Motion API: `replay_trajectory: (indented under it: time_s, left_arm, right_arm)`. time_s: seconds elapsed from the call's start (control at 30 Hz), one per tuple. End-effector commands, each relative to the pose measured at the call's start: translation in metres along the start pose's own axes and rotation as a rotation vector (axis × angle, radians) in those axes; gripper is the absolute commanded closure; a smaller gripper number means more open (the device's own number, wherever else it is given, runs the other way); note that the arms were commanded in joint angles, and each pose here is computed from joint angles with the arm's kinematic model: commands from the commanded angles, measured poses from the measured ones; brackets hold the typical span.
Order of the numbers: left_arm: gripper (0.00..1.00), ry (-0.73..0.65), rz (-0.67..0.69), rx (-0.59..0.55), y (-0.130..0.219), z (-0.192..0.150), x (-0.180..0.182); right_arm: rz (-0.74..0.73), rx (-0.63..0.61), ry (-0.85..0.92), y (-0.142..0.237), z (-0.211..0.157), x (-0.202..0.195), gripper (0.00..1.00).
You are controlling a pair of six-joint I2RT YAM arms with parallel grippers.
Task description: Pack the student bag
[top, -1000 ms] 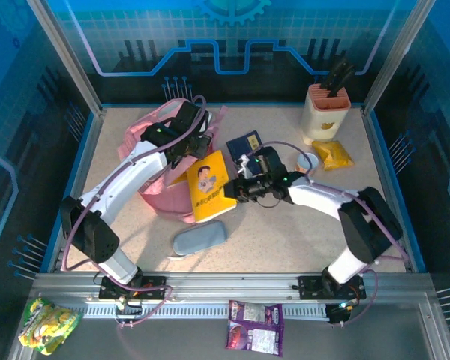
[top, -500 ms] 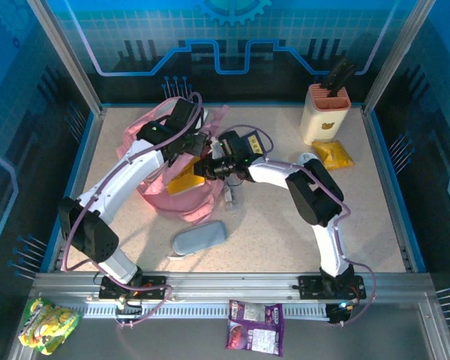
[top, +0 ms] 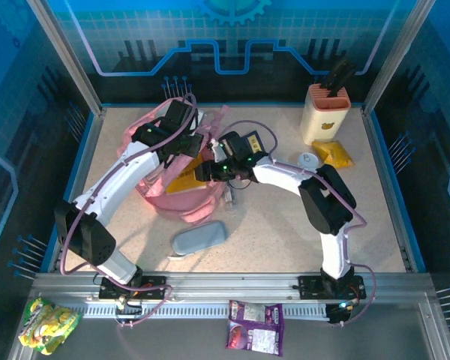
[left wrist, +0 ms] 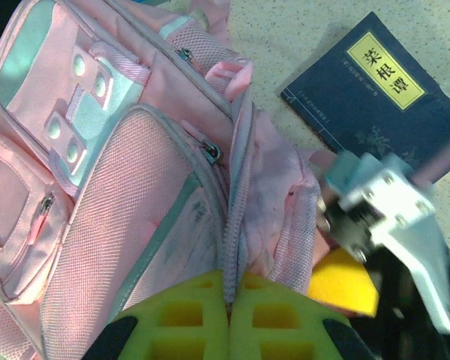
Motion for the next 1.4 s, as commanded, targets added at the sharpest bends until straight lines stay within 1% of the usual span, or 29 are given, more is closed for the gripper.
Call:
replay_trajectory:
  time_s: [0.0,0.13,0.23,0.33,0.43,0.53,0.63,0.73,0.83,0.9,0.97,1.03,1.17,1.27,1.33,1.37]
  left_arm:
    - [1.0,0.034,-0.001,-0.134,0.024,0.028,0.008]
    - [1.0,0.037,-0.008,-0.138,0.024,0.028,0.006]
    - [1.0,0.035,-0.006,-0.136,0.024,0.028,0.007]
    - [1.0,0.034,-0.012,-0.133,0.025,0.029,0.006]
    - [1.0,0.028,-0.018,-0.142,0.028,0.029,0.005]
    - [1.0,0.013,-0.021,-0.164,0.029,0.028,0.006]
    - [1.0,0.01,-0.013,-0.174,0.03,0.028,0.01]
    - [1.0,0.014,0.004,-0.16,0.028,0.023,0.017]
    - [1.0,0.033,0.024,-0.136,0.024,0.013,0.022]
    - [1.0,0.051,0.017,-0.122,0.02,0.005,0.021]
    - [1.0,0.067,0.021,-0.102,0.015,-0.003,0.022]
    - [1.0,0.076,0.036,-0.068,0.009,-0.014,0.025]
    - [1.0,0.093,0.062,-0.013,-0.003,-0.032,0.032]
    - [1.0,0.108,0.081,0.038,-0.007,-0.045,0.035]
    - [1.0,0.125,0.055,0.065,-0.008,-0.055,0.031]
    - [1.0,0.139,0.021,0.074,-0.01,-0.059,0.025]
  right_arm:
    - [-0.089,0.074,0.058,0.001,-0.032,-0.01,0.52]
    - [-0.101,0.115,0.049,-0.013,-0.046,-0.019,0.68]
    - [-0.125,0.1,0.078,-0.024,-0.042,-0.023,0.75]
    - [-0.15,0.08,0.104,-0.035,-0.03,-0.026,0.79]
    - [-0.102,-0.022,0.147,-0.042,-0.004,-0.014,0.83]
    - [-0.049,-0.095,0.183,-0.049,0.019,0.001,0.84]
    - [-0.011,-0.103,0.197,-0.054,0.03,0.011,0.82]
    - [0.005,-0.115,0.208,-0.045,0.028,0.018,0.79]
    - [0.046,-0.141,0.241,-0.021,0.019,0.029,0.74]
    - [0.053,-0.169,0.266,0.001,0.015,0.036,0.71]
    - [0.039,-0.186,0.278,0.021,0.009,0.038,0.67]
    - [0.024,-0.199,0.27,0.042,0.007,0.036,0.65]
    - [-0.015,-0.221,0.223,0.077,0.001,0.021,0.6]
    - [-0.07,-0.245,0.174,0.101,-0.003,0.0,0.54]
    - [-0.12,-0.235,0.136,0.114,-0.005,-0.019,0.5]
    - [-0.151,-0.228,0.118,0.12,-0.007,-0.029,0.49]
Point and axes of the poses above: each hand's point on the last joint's axis, 136 mm out from that joint toward the fingers, its own y axis back along the fingers, its own x axis along the line the jaws close on, z = x × y, the point moved 1 cm from there along y, back along the fingers
